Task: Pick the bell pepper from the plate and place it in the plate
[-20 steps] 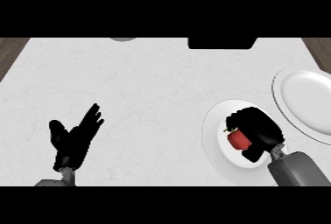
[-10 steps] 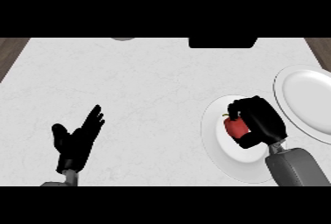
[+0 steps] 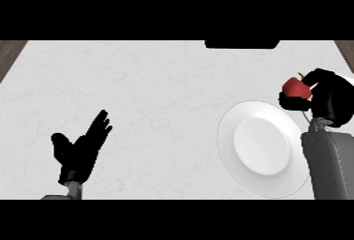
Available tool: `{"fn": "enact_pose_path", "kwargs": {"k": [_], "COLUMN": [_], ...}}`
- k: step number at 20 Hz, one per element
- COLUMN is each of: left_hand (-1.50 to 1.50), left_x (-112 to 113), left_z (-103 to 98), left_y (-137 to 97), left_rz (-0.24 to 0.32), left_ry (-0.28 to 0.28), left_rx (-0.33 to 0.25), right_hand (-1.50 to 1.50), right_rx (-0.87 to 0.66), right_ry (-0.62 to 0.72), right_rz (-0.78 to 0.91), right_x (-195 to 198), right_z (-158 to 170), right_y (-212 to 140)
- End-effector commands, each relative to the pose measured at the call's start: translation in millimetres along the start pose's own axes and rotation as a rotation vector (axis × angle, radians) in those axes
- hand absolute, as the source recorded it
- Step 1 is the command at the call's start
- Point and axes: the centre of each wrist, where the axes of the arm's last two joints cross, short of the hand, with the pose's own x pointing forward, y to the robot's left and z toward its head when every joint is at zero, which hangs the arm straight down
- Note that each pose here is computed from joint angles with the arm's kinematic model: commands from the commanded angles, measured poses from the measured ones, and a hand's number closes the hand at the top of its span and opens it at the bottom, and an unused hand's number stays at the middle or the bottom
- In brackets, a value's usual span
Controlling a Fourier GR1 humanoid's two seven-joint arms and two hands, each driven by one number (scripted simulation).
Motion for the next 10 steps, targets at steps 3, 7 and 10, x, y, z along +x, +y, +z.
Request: {"fn": "enact_pose_path", "kwargs": {"k": [3,7,10], "left_hand": [0.00,0.00,0.00], "left_x": [0.3,5.4,-2.8], "left_z": [-1.9,-8.0,-6.8], "left_y": [-7.3,-16.5,-21.5], "left_rz": [-0.010,-0.027,-0.033], "left_ry": [0.014,0.022,0.044], "left_rx": [-0.049,-0.080,-0.093], "right_hand": [1.50,1.50,1.50], "right_rx": [-0.316,-0.516,-0.635], "right_ry": [0.458,0.642,0.732], "right_rz": [-0.108,-0.151,-0.177], "right_x": [11.0,23.0,25.1], "right_z": [-40.3,-60.0,-68.1], "right_y": [-28.6,-43.8,-44.8]}}
